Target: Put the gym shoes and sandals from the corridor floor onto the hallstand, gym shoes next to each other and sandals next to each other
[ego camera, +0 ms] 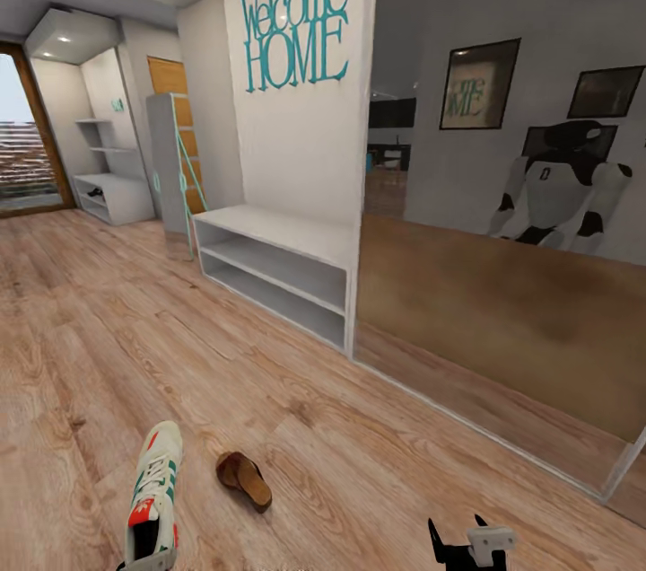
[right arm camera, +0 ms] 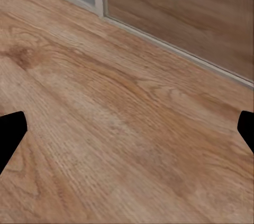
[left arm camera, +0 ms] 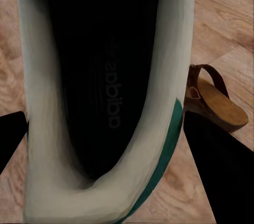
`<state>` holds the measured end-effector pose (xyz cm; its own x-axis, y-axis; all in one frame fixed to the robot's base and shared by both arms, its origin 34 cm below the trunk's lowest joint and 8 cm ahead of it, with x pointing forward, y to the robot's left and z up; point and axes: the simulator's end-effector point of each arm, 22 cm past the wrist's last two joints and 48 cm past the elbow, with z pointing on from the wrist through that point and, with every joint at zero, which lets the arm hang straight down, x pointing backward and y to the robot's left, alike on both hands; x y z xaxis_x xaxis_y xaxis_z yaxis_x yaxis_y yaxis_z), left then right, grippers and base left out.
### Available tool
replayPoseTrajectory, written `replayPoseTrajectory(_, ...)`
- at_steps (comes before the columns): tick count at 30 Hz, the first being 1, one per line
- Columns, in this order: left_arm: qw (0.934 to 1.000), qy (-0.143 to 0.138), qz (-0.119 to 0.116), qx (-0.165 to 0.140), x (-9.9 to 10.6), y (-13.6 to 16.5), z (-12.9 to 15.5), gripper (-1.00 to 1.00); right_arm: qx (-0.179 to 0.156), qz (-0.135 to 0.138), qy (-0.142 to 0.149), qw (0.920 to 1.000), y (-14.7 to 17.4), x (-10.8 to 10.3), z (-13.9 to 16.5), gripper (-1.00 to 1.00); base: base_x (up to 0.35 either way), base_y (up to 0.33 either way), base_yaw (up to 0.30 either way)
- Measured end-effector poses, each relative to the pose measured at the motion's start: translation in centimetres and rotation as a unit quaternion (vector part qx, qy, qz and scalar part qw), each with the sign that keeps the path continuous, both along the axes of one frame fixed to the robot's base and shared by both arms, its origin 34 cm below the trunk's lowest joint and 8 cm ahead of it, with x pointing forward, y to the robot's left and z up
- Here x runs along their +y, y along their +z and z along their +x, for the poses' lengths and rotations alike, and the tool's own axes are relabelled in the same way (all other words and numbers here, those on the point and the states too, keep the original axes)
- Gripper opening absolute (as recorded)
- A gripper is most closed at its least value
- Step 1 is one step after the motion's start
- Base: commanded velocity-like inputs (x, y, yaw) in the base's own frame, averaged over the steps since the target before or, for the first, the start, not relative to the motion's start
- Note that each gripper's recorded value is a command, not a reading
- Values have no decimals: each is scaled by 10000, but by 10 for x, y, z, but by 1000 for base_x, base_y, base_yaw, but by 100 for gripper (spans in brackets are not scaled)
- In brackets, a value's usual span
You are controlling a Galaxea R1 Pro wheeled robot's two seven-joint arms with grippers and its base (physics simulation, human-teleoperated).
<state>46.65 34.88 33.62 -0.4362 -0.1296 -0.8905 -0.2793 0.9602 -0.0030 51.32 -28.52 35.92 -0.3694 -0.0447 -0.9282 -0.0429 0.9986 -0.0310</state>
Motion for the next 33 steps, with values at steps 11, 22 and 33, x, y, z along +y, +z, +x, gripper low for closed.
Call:
replayPoseTrajectory(11,10000,0,0,37,0,-3,-2,-100,38,0,0,10000,-3,0,-2,100,0,0,272)
replayPoseTrajectory(22,10000,0,0,72,0,-5,-3,-100,75,0,0,10000,-6,0,-3,100,0,0,272)
replayPoseTrajectory(33,9999,0,0,113,0,-8,-5,-100,113,0,0,9999,-9,0,-5,100,0,0,272)
